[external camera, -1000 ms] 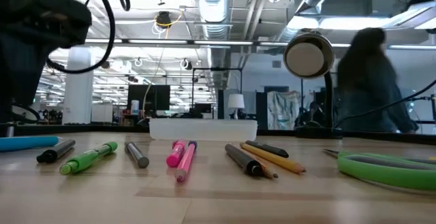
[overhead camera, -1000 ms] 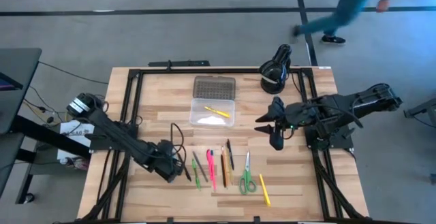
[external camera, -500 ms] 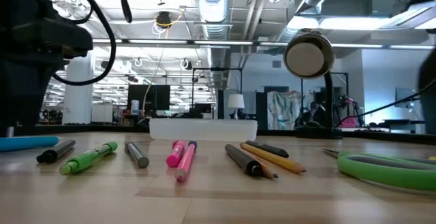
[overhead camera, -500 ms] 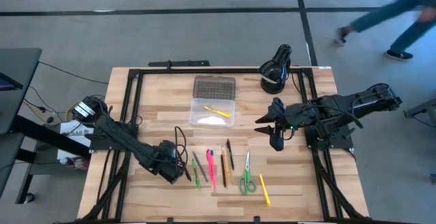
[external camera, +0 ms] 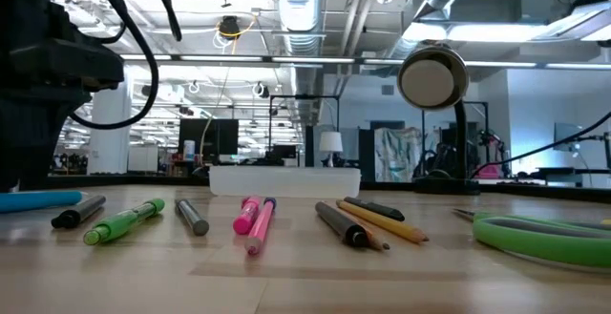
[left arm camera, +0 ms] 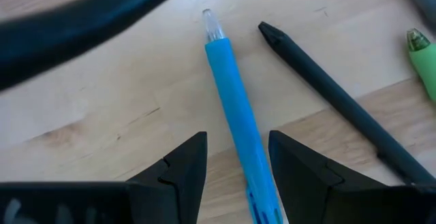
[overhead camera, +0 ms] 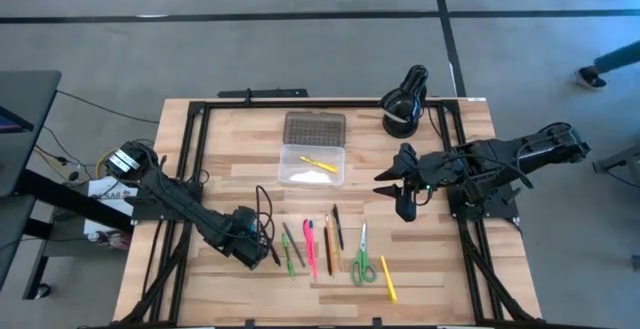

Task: Pick & place school supplies into a supply box
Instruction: Put the blue pen into the supply box

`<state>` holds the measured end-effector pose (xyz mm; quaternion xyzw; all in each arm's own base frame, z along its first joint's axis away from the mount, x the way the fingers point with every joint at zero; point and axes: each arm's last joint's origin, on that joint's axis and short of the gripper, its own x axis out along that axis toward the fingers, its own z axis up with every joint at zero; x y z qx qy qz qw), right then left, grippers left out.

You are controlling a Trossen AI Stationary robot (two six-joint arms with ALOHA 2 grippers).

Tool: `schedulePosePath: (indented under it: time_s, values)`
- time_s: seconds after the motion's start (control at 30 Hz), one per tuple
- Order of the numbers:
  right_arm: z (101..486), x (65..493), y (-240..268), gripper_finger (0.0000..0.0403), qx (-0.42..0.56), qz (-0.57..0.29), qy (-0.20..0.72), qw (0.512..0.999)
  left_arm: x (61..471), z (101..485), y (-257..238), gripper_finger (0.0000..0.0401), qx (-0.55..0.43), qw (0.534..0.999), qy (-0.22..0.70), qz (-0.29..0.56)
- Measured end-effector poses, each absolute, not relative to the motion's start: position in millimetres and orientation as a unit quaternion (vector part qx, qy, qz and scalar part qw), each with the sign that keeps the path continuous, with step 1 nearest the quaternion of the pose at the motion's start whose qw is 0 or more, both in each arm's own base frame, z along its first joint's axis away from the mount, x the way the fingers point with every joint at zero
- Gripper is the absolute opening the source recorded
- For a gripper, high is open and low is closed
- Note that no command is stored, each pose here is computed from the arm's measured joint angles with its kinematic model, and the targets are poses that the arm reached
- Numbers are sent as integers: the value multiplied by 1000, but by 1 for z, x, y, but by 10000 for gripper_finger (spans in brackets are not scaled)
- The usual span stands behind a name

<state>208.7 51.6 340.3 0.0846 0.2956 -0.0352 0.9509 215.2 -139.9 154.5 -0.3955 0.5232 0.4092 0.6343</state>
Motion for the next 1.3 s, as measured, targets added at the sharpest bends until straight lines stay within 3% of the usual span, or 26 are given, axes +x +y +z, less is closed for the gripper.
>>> schedulePosePath:
  time_s: [0.73, 1.3]
  values:
    - [341, 209, 52, 138, 85, -35, 295, 951, 216, 154, -139, 153, -373, 656, 522, 399]
    - [341, 209, 51, 138, 81, -35, 296, 951, 218, 147, -143, 153, -377, 640, 546, 388]
